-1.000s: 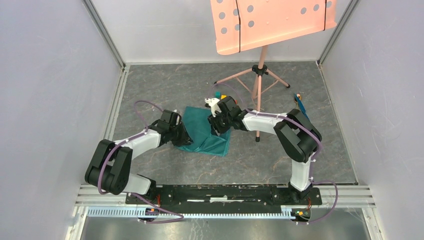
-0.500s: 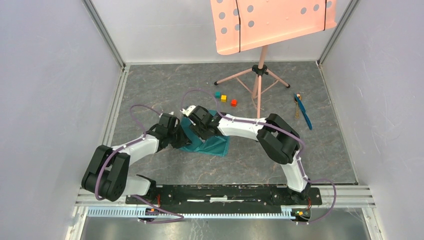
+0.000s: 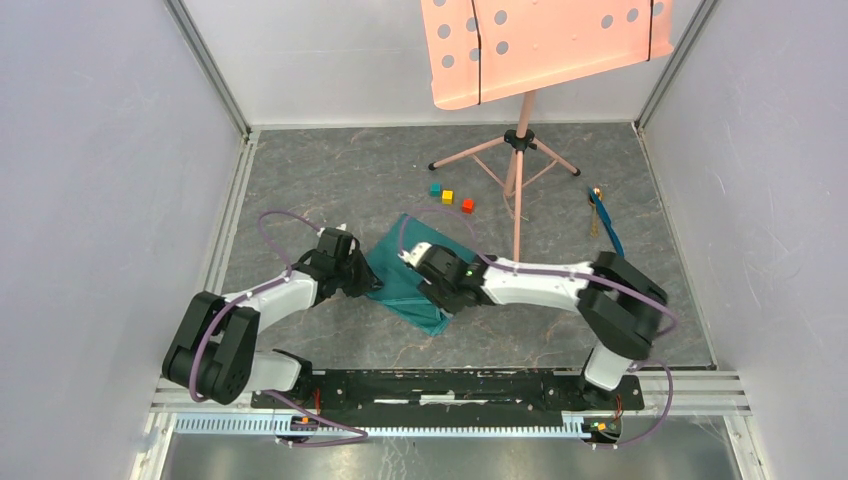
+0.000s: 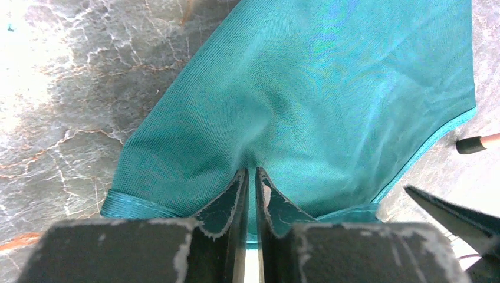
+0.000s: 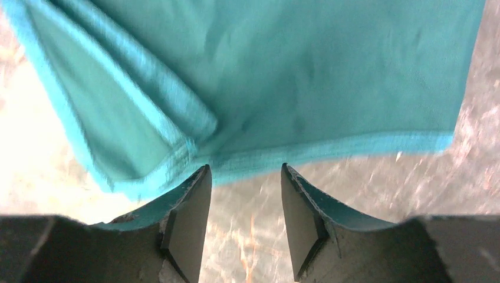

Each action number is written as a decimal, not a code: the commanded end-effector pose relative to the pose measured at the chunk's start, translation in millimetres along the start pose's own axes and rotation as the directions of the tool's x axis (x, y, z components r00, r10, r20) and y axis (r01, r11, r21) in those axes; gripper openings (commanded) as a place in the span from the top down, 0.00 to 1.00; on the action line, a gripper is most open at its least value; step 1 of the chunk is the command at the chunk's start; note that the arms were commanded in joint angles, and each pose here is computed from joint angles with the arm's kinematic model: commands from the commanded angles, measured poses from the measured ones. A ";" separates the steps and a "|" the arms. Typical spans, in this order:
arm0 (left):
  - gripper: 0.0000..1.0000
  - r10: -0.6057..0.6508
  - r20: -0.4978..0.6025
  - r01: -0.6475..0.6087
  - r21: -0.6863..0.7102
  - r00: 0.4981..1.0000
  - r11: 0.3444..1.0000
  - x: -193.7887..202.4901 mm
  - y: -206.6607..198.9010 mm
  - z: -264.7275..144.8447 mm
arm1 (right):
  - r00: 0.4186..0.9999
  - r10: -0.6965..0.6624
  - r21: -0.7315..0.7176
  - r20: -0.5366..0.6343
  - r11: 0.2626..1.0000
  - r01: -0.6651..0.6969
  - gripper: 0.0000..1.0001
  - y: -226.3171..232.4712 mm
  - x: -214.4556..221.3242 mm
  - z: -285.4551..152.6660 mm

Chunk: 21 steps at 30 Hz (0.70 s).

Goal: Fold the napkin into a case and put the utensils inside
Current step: Smooth out the square-folded napkin at the center of the board.

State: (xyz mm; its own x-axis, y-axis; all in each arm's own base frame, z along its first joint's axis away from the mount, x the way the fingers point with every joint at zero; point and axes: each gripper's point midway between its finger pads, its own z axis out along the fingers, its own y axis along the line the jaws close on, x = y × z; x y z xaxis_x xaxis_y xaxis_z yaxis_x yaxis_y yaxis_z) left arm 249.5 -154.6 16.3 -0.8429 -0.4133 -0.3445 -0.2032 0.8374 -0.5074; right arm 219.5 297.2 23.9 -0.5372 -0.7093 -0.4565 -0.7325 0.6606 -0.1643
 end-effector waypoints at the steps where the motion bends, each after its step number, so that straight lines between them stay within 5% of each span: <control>1: 0.84 -0.006 0.003 0.006 -0.074 1.000 0.997 5.0 17.3 -3.3 | 0.992 0.071 -0.089 0.105 0.994 -0.061 0.44 9.3 -4.7 -39.8; 3: 0.82 -0.001 0.000 0.001 -0.054 1.000 0.999 3.7 12.1 -5.7 | 0.985 0.110 -0.081 0.131 0.992 -0.100 0.39 0.9 -9.8 -42.1; 8: 0.73 0.025 -0.029 -0.024 0.012 0.999 1.000 3.2 -5.2 -12.8 | 0.956 0.241 -0.092 0.170 0.969 -0.229 0.43 -20.7 -26.7 -25.9; 15: 0.71 0.026 -0.028 -0.026 0.015 0.999 1.000 6.1 -3.6 -16.0 | 0.971 0.179 -0.121 0.158 0.979 -0.161 0.56 -7.7 -40.4 7.0; 21: 0.71 0.011 -0.020 -0.012 -0.011 1.000 1.000 10.5 6.0 -15.0 | 0.983 0.078 -0.176 0.169 0.983 -0.048 0.57 34.1 -30.3 -7.1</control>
State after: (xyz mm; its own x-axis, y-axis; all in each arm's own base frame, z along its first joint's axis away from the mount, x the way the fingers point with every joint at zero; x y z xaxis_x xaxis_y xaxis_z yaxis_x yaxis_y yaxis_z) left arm 232.9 -152.8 19.8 -0.8650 -0.3993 -0.3039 -0.2115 0.8393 -0.5007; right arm 230.4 314.0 20.7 -0.5898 -0.5824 -0.5595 -0.6987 0.7154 -0.0081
